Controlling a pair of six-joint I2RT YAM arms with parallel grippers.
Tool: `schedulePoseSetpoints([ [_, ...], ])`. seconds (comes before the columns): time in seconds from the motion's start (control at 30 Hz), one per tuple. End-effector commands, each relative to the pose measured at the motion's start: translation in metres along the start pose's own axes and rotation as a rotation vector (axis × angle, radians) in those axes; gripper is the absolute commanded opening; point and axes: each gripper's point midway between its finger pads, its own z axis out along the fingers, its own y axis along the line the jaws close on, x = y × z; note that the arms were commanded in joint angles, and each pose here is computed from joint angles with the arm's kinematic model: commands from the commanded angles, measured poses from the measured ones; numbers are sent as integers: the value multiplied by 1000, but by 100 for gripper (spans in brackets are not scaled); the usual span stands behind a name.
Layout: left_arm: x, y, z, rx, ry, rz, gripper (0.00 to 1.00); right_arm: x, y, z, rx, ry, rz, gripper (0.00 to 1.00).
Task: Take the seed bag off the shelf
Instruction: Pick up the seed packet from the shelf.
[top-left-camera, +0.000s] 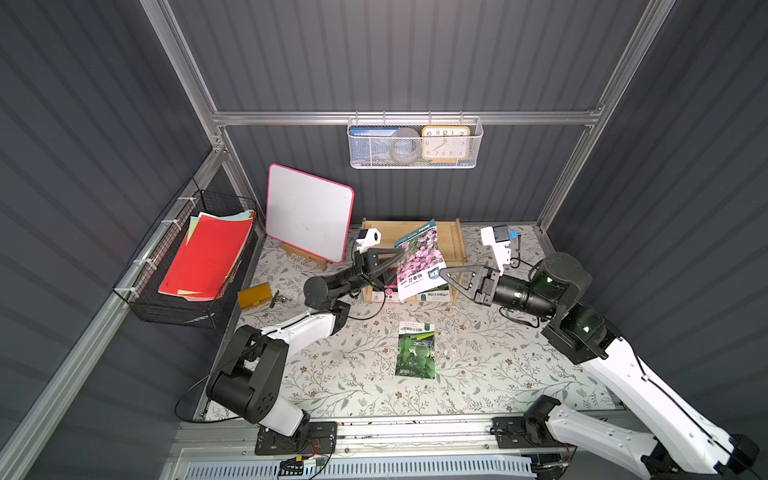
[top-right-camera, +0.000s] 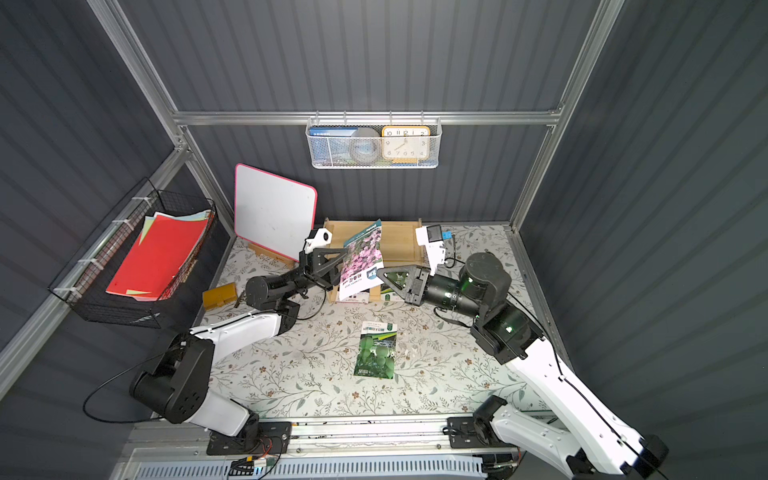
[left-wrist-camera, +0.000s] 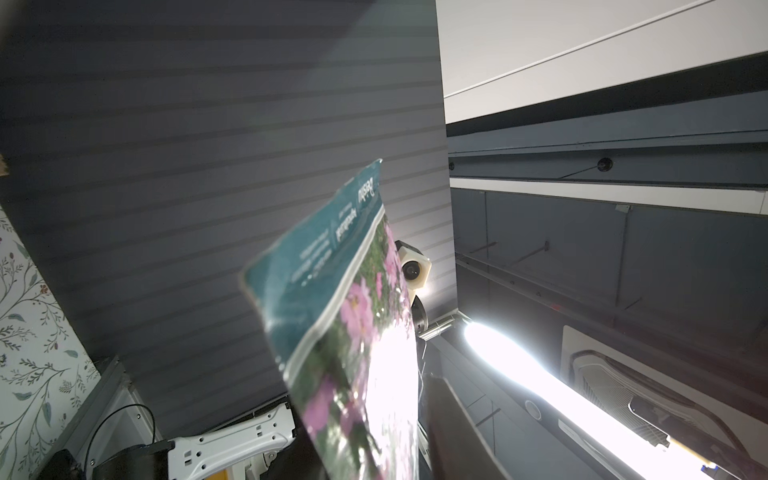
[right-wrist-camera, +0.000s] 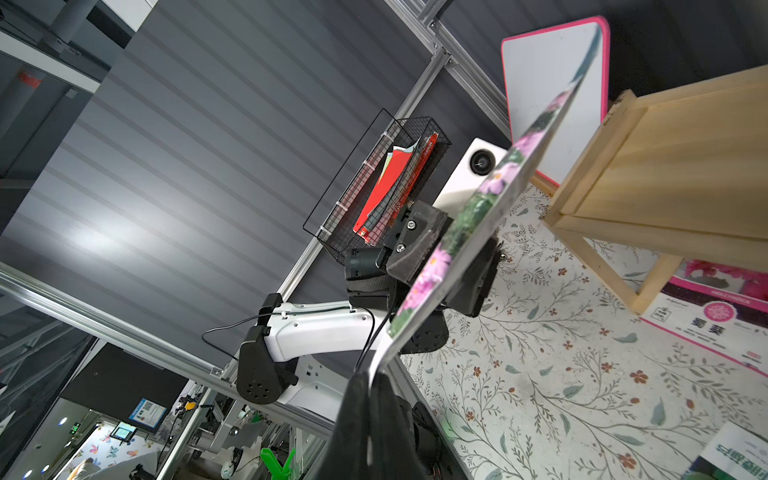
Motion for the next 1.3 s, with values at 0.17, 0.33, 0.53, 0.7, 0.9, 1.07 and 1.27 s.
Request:
schedulePoseSetpoints([
  [0.17, 12, -36, 10, 29, 45, 80, 29, 5, -14, 6, 19, 3, 2, 0],
  [0.33, 13, -37, 11, 15, 44, 86, 22, 6, -15, 5, 21, -1, 3, 0],
  [0.53, 12, -34, 11, 1, 39, 87, 17, 5, -11, 2, 22, -5, -5, 0],
  [0.7, 7, -29, 10, -42, 28, 90, 13, 5, -11, -1, 30, -10, -9, 0],
  [0.9, -8, -11, 6, -197, 2, 134, 13, 3, -12, -16, 88, -35, -38, 39],
  [1.07, -24, 7, -4, -389, -20, 231, 13, 1, -12, -35, 152, -66, -77, 63],
  [1.27, -13, 35, -21, -515, 35, 262, 14, -2, -11, -58, 220, -94, -121, 66],
])
